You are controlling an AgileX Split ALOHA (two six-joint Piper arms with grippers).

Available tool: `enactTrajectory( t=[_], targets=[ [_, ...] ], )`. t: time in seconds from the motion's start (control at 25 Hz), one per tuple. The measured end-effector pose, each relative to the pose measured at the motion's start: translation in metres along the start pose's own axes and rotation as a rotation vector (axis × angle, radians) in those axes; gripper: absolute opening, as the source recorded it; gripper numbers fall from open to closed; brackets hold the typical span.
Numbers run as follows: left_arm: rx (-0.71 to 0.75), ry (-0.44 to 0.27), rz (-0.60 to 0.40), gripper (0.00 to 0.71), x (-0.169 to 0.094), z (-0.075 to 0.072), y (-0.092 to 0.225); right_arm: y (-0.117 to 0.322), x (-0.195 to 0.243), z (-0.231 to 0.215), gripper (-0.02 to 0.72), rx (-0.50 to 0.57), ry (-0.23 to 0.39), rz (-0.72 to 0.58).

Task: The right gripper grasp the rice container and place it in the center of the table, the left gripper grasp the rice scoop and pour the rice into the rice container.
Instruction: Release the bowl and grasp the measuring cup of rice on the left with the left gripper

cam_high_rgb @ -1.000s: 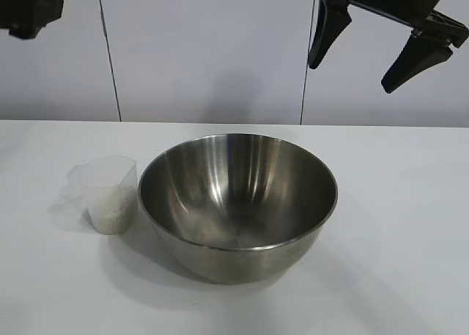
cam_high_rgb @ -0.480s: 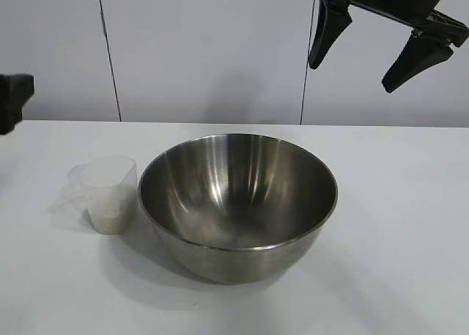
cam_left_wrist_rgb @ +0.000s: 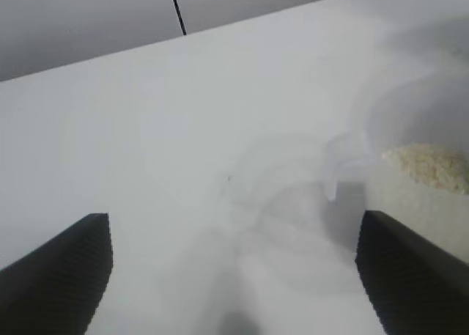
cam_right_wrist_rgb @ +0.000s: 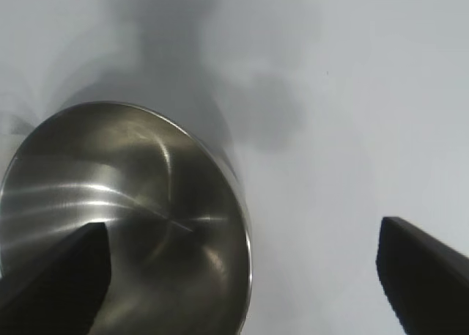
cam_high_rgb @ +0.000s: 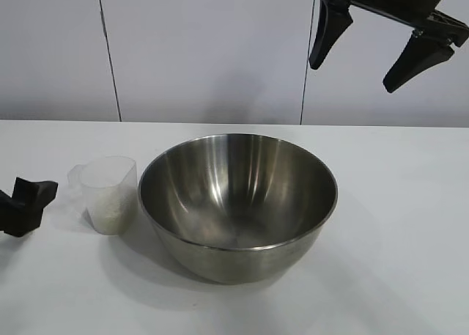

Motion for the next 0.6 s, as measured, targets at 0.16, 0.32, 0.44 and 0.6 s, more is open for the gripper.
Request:
enactTrajectory(
  t=[0.16,0.32,0.44,0.6],
  targets=[
    [-0.001,0.001,-0.016,0.649,0.007,-0.001,-0.004,0.000,0.000,0.000,0.682,0.000,0.000,0.000],
    [-0.004,0.000,-0.047,0.649,0.013,-0.001,-0.014,0.000,0.000,0.000,0.682,0.000,0.000,0.000],
    [-0.006,0.000,-0.063,0.649,0.017,-0.001,-0.019,0.000,0.000,0.000,0.682,0.000,0.000,0.000],
    [-0.004,0.000,-0.050,0.649,0.020,-0.002,-0.014,0.000,0.000,0.000,0.682,0.000,0.000,0.000]
  ],
)
Point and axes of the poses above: a point on each arm's last joint axis where the gripper is mounted, x pointing out along that axis toward the gripper, z along the wrist's bending axis when the last joint is at zero, y = z × x, the point moved 10 cm from there along x, pointing out along that axis toward the gripper, and after that the axes turned 11 degrees about -x, right-handed, at the moved point
